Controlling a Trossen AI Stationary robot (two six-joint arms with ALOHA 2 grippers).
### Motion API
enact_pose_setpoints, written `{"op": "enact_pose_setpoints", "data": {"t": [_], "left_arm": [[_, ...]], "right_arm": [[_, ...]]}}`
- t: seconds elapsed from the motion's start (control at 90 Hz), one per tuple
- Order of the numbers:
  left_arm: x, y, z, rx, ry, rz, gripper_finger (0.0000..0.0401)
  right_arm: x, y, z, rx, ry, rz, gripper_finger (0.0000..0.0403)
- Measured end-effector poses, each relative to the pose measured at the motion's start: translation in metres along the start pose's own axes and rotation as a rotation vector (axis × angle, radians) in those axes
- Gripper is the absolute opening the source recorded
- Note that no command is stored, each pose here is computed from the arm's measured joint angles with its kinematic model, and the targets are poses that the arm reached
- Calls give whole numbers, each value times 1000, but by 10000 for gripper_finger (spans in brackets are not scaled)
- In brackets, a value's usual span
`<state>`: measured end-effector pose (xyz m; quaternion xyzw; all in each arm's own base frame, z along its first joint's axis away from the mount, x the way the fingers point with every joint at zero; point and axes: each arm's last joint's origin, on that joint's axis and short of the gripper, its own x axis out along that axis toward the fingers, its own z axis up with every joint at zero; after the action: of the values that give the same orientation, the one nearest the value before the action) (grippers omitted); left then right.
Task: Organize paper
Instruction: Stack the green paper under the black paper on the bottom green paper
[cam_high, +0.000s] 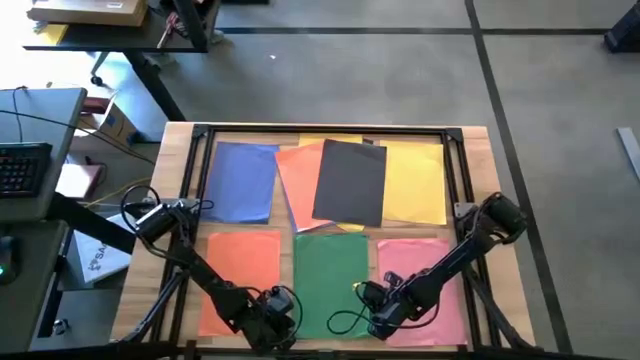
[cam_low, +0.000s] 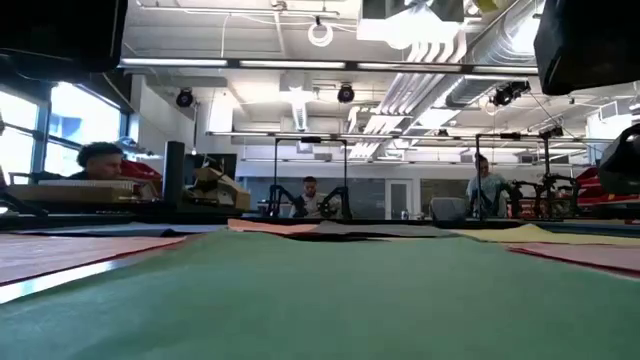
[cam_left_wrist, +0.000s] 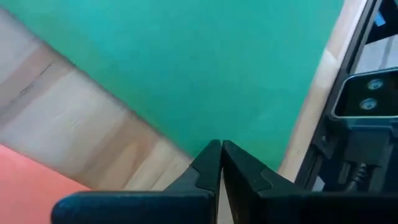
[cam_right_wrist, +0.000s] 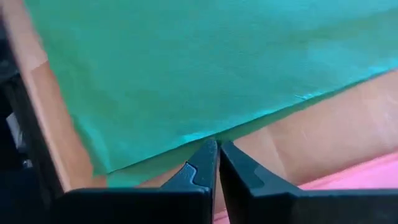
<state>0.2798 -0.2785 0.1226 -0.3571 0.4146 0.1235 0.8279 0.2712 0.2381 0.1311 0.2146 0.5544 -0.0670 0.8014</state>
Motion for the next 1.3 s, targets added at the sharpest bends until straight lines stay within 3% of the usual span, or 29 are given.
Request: {"op": "enact_pose_setpoints", "data": {"t": [0.356, 0.578, 0.933, 1.3], "left_arm": [[-1, 0, 1, -7, -40, 4, 0], [-17, -4, 3, -21, -49, 2, 0], [-4, 3, -4, -84, 129, 33, 0], [1, -3, 2, -51, 51, -28, 0]], "right_arm": [[-1, 1, 1, -43, -22, 1, 0], [-7, 1, -2, -12, -17, -9, 0], [8, -2, -3, 4, 60, -15, 0], [10, -2, -2, -15, 41, -14, 0]]}}
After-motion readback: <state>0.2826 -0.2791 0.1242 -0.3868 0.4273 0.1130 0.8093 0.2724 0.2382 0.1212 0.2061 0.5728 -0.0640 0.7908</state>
